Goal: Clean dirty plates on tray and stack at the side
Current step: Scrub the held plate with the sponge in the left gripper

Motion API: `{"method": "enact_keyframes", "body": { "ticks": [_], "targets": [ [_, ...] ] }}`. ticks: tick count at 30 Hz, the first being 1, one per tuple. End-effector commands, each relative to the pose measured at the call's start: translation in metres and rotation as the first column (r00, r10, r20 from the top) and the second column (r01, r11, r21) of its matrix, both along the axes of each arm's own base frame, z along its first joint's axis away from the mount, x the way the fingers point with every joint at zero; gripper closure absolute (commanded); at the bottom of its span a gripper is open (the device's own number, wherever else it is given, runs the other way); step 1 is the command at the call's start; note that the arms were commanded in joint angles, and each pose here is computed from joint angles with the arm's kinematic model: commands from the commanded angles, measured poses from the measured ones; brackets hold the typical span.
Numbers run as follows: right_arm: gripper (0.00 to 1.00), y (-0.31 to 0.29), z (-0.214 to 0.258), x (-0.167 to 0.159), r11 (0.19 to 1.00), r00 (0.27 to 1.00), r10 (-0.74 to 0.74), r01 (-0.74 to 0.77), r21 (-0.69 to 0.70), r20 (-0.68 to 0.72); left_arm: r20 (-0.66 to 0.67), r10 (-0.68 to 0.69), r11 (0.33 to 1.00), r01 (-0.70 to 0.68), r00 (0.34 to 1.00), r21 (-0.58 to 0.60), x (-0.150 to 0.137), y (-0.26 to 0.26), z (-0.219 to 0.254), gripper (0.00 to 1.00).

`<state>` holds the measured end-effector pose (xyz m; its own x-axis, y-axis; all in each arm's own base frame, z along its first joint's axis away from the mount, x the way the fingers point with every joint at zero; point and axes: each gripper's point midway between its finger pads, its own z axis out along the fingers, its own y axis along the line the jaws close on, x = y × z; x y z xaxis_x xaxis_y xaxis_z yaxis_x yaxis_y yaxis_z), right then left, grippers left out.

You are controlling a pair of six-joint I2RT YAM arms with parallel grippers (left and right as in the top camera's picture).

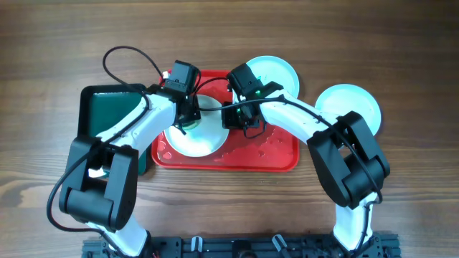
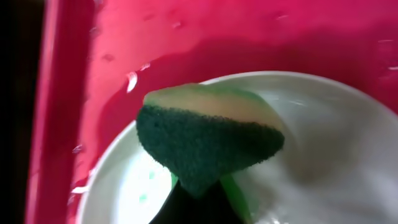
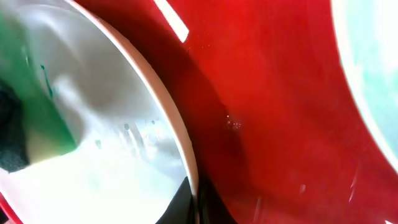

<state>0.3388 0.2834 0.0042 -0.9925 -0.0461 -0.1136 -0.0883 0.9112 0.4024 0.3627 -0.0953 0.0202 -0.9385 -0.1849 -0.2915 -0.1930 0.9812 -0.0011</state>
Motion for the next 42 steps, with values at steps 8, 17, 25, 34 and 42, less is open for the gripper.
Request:
{"method": "enact_keyframes", "body": {
  "ticks": [8,17,25,34,42],
  "targets": [
    [0.96,0.012,0.007,-0.008,0.981,0.991,0.125,-0.116,0.156,-0.048,-0.353,-0.035,0.998,0.015,0.935,-0.06,-0.084,-0.002,-0.012,0.96],
    [0.96,0.021,0.013,-0.016,0.95,0.974,0.227,-0.217,0.223,-0.022,-0.167,-0.361,0.873,0.269,0.918,-0.406,-0.059,-0.07,0.0,0.96],
    [0.96,0.018,0.01,-0.015,0.957,0.975,0.221,-0.213,0.198,-0.018,-0.032,-0.214,0.964,0.206,0.976,-0.167,-0.007,-0.038,-0.008,0.96],
    [0.96,0.011,0.005,-0.011,0.977,0.986,0.16,-0.154,0.148,-0.034,-0.257,0.212,0.976,-0.192,0.943,0.102,-0.054,0.047,-0.03,0.96],
    [0.96,0.01,0.004,-0.01,0.981,0.989,0.141,-0.134,0.141,-0.041,-0.323,-0.48,0.781,0.229,0.816,-0.581,-0.108,-0.06,-0.004,0.96]
  ]
}}
